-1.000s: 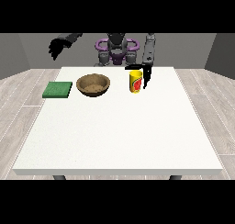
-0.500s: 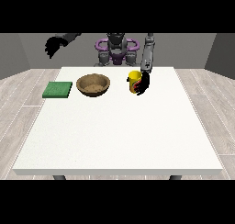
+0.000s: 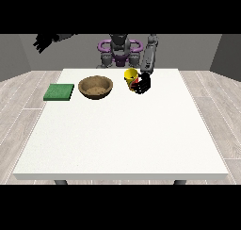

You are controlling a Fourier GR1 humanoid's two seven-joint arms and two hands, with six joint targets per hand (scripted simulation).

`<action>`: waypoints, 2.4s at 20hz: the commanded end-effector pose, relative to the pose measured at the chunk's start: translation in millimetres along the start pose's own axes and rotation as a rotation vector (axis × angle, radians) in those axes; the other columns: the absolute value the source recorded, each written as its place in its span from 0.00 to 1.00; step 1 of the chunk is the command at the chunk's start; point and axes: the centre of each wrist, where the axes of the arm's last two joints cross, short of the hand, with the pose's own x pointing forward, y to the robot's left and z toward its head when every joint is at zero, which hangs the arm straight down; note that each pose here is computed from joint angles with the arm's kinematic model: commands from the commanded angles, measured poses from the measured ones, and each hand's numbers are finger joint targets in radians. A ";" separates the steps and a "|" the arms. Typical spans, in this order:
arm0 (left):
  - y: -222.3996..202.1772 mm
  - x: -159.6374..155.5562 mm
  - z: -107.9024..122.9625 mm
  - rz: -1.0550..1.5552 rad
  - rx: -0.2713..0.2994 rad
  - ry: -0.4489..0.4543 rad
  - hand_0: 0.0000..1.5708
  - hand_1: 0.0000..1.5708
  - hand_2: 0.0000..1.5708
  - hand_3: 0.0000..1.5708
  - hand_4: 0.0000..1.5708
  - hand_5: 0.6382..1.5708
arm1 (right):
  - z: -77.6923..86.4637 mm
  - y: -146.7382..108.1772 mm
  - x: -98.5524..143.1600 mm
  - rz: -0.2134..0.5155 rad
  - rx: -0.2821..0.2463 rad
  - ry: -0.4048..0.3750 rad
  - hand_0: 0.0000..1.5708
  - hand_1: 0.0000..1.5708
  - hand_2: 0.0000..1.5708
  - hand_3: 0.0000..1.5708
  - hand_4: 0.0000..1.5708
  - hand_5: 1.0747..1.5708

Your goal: Pick the cup and pour the ball into the bowl, then pick the bowl and place it on the pad

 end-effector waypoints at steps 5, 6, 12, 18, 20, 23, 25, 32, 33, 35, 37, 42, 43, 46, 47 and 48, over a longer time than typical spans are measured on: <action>-57.9 52.5 -27.6 -0.373 -0.075 -0.072 0.84 0.84 1.00 1.00 0.89 0.93 | 1.0 -21.5 -25.1 0.005 -0.046 0.157 0.00 0.00 0.00 0.19 0.41 0.99; -47.5 46.9 -30.1 -0.471 -0.080 -0.106 0.85 0.85 1.00 1.00 0.90 0.95 | 11.8 -28.7 -35.3 0.001 -0.064 0.161 0.00 0.00 0.00 0.16 0.40 0.98; -66.1 41.1 -27.7 -0.882 -0.205 -0.136 0.87 0.87 1.00 1.00 0.92 0.97 | 17.4 -20.5 -58.3 -0.042 -0.044 0.217 0.00 0.00 0.00 0.05 0.43 0.98; -109.6 90.8 -43.8 -1.002 -0.214 -0.136 0.87 0.87 1.00 1.00 0.92 0.97 | 21.5 -60.6 -54.0 -0.035 -0.065 0.205 0.00 0.00 0.00 0.00 0.44 0.98; -114.5 97.3 -45.0 -1.089 -0.261 -0.148 0.87 0.87 1.00 1.00 0.94 0.96 | 27.1 -57.5 -68.4 -0.057 -0.082 0.252 0.00 0.00 0.00 0.00 0.44 0.97; -128.9 130.7 -55.7 -1.202 -0.228 -0.199 0.84 0.84 1.00 1.00 0.90 0.98 | 9.5 -52.9 -67.6 -0.043 -0.063 0.241 0.00 0.00 0.00 0.10 0.45 0.98; -131.9 143.6 -66.3 -1.315 -0.175 -0.247 0.87 0.87 1.00 1.00 0.84 0.99 | 7.7 -54.5 -66.4 -0.043 -0.089 0.218 0.00 0.00 0.00 0.10 0.44 0.97; -145.1 140.8 -42.9 -1.605 -0.236 -0.280 0.47 0.47 1.00 1.00 0.64 1.00 | -17.4 -20.7 -74.5 -0.084 -0.030 0.262 0.00 0.00 0.00 0.19 0.45 0.97; -148.7 151.8 -46.1 -1.637 -0.210 -0.300 0.39 0.39 0.95 0.98 0.65 1.00 | -26.6 -21.7 -64.0 -0.046 -0.008 0.226 0.00 0.00 0.00 0.19 0.44 0.97; -151.8 151.2 -37.6 -1.671 -0.266 -0.316 0.17 0.17 0.80 0.99 0.66 1.00 | -5.5 -21.9 -85.9 -0.063 -0.040 0.253 0.00 0.00 0.00 0.21 0.44 0.96; -157.3 156.9 -25.5 -1.668 -0.340 -0.333 0.21 0.21 0.81 1.00 0.69 1.00 | -6.4 -22.0 -88.3 -0.068 -0.035 0.256 0.00 0.00 0.00 0.21 0.44 0.96; -164.7 176.7 -12.7 -1.651 -0.360 -0.393 0.00 0.00 0.67 0.98 0.70 1.00 | -17.8 -19.2 -81.2 -0.047 -0.079 0.267 0.00 0.00 0.00 0.09 0.46 0.95; -154.3 183.5 -35.7 -1.581 -0.335 -0.348 0.00 0.00 0.70 0.98 0.71 1.00 | -3.2 -22.4 -88.1 -0.032 -0.107 0.278 0.00 0.00 0.00 0.09 0.46 0.95; -115.4 166.7 -54.2 -1.348 -0.223 -0.258 0.48 0.48 1.00 0.98 0.70 0.98 | 9.8 -50.7 -76.8 -0.026 -0.127 0.333 0.00 0.00 0.00 0.09 0.46 0.95; -105.0 165.2 -57.8 -1.219 -0.219 -0.225 0.51 0.51 1.00 1.00 0.74 0.99 | 9.1 -40.4 -84.1 -0.035 -0.143 0.303 0.00 0.00 0.00 0.09 0.46 0.95; -96.2 174.2 -66.2 -1.103 -0.214 -0.205 0.66 0.66 1.00 0.92 0.81 1.00 | 5.0 -36.3 -84.4 -0.049 -0.175 0.302 0.00 0.00 0.00 0.09 0.46 0.95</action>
